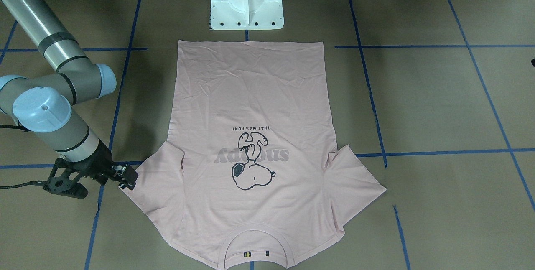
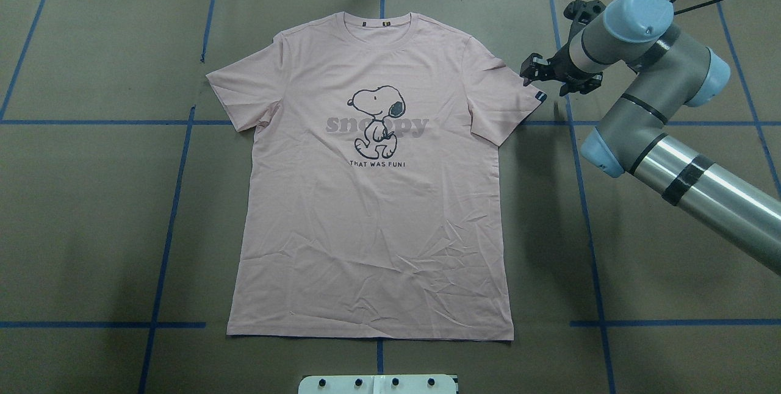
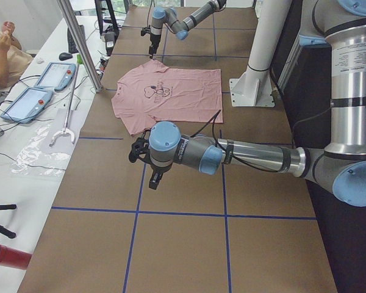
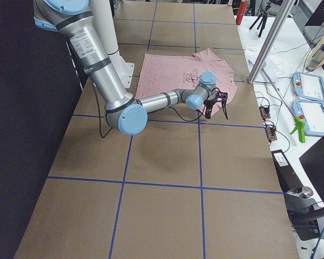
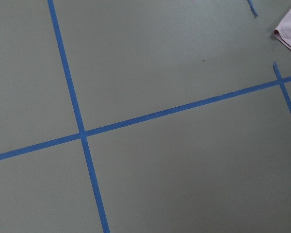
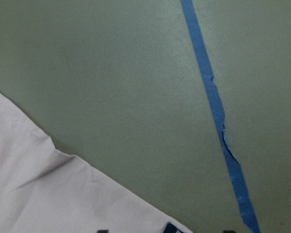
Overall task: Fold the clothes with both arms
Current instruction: 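Reach the right gripper to the shirt sleeve nearest it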
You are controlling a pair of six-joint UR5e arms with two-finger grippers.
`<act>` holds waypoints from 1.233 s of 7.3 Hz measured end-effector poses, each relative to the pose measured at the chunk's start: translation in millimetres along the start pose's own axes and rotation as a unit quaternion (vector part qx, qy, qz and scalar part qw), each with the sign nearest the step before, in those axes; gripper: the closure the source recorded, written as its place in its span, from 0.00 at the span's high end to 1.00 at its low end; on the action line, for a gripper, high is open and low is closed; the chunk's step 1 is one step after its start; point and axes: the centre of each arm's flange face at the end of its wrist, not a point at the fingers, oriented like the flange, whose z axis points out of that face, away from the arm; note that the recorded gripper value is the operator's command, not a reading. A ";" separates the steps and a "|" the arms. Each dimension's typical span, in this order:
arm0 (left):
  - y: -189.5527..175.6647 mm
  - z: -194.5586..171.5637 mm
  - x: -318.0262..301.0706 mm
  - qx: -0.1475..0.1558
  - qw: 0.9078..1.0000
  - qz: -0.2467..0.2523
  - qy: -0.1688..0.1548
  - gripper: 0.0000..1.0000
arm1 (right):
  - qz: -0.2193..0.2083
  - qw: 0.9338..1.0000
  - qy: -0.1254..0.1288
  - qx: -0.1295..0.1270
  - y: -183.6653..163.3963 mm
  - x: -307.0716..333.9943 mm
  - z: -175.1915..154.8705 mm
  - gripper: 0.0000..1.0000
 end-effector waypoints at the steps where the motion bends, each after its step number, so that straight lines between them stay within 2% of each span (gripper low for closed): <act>1: -0.4 -0.6 0.8 0.001 1.000 0.001 0.000 1.00 | 0.001 1.000 0.002 -0.001 1.9 -1.3 4.4 0.69; 3: -0.4 -1.3 1.9 0.001 1.000 0.002 0.001 1.00 | 0.002 1.000 0.009 -0.002 3.1 0.7 12.3 0.66; 5: -0.1 -0.9 1.2 0.001 1.000 0.001 0.000 1.00 | 0.003 1.000 0.014 -0.001 2.4 2.9 15.3 0.00; 9: 0.2 -2.3 2.0 0.002 1.000 0.002 0.000 1.00 | 0.006 1.000 0.014 -0.001 2.1 0.8 16.5 0.00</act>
